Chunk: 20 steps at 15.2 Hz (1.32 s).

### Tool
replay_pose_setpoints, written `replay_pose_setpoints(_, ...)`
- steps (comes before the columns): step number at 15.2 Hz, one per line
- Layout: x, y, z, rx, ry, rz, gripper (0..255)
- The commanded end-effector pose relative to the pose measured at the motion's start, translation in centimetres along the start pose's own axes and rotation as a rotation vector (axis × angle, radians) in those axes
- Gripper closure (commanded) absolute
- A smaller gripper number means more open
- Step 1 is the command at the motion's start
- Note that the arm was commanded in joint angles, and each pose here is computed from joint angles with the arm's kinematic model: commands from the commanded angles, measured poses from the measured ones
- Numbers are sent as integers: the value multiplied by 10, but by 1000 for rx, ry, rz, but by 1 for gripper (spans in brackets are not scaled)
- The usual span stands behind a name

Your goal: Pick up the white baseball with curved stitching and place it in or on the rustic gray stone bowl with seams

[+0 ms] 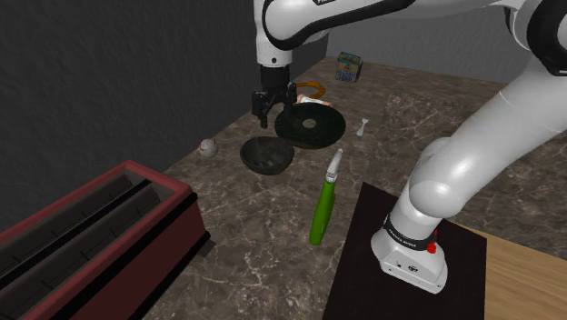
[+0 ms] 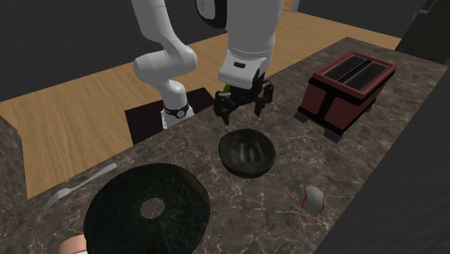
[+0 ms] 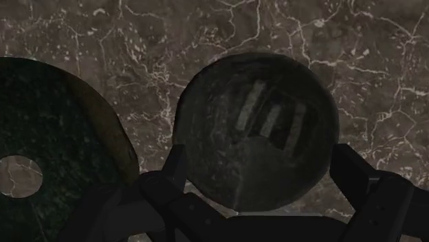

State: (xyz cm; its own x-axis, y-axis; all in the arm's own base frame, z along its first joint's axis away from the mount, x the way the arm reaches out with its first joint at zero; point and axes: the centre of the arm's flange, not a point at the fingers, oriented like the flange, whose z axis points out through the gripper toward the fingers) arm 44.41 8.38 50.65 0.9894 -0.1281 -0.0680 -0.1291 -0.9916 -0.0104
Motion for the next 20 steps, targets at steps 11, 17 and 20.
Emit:
replay_pose_setpoints(11,134,-79,44,-66,23,-5,0)
replay_pose_setpoints(17,201,-117,66,-100,34,-7,0)
replay_pose_setpoints(20,234,-136,78,-116,40,-8,0)
